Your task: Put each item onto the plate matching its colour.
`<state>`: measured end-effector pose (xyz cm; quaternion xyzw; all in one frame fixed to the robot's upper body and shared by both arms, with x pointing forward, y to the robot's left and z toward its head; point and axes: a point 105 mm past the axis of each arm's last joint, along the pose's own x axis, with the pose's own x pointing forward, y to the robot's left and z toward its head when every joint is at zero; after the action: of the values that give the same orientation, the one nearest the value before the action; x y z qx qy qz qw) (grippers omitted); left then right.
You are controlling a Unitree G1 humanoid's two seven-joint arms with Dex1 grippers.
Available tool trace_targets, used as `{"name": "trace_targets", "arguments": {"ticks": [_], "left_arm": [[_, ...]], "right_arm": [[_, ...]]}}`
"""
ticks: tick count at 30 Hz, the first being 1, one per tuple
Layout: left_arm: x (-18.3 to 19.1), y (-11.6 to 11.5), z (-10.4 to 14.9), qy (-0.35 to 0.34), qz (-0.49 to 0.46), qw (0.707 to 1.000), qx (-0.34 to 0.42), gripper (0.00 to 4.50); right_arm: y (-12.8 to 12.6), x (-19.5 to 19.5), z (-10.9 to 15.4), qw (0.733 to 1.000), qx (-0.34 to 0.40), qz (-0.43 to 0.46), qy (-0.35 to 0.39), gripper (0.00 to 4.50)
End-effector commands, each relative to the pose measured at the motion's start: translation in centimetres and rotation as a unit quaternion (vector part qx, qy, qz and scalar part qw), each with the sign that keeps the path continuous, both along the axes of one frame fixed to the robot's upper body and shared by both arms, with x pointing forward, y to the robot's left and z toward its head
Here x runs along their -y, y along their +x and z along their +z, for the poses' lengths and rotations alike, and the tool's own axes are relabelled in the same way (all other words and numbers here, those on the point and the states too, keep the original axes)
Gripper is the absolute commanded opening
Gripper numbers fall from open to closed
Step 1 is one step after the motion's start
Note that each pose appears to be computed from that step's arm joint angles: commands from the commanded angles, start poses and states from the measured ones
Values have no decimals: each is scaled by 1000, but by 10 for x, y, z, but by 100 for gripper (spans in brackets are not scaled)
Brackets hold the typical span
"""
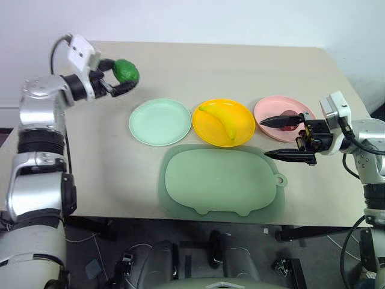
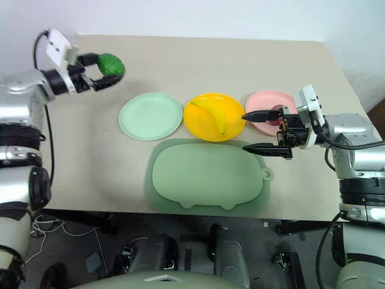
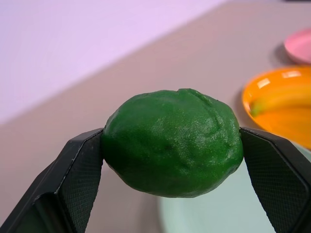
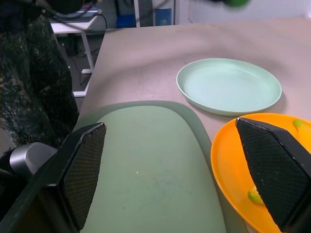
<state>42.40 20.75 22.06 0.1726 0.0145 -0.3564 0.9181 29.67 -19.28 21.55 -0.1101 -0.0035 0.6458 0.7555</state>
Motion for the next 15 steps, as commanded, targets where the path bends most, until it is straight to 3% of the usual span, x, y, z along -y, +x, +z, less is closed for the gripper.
{"name": "trace_targets", "arguments": {"ticks": [1,3,6,12,15], "left_arm": [[10,-4,-7,-4,-23,1000,-21,443],[12,-5,-23,-2,-23,998,-54,443],[12,-2,-19,-4,-7,1000,-27,443],[20,-15,-14,-21,-61,996,-60,443],[21,-10,-28,-15,-36,996,-75,443]], "right_arm": [[-3,2,9,1000,21,-3,5,450],[-3,3,9,1000,22,-6,6,450],[-5,4,10,1000,22,-10,9,450],[-4,5,9,1000,21,-19,10,450],[-5,5,9,1000,19,-17,9,450]]}}
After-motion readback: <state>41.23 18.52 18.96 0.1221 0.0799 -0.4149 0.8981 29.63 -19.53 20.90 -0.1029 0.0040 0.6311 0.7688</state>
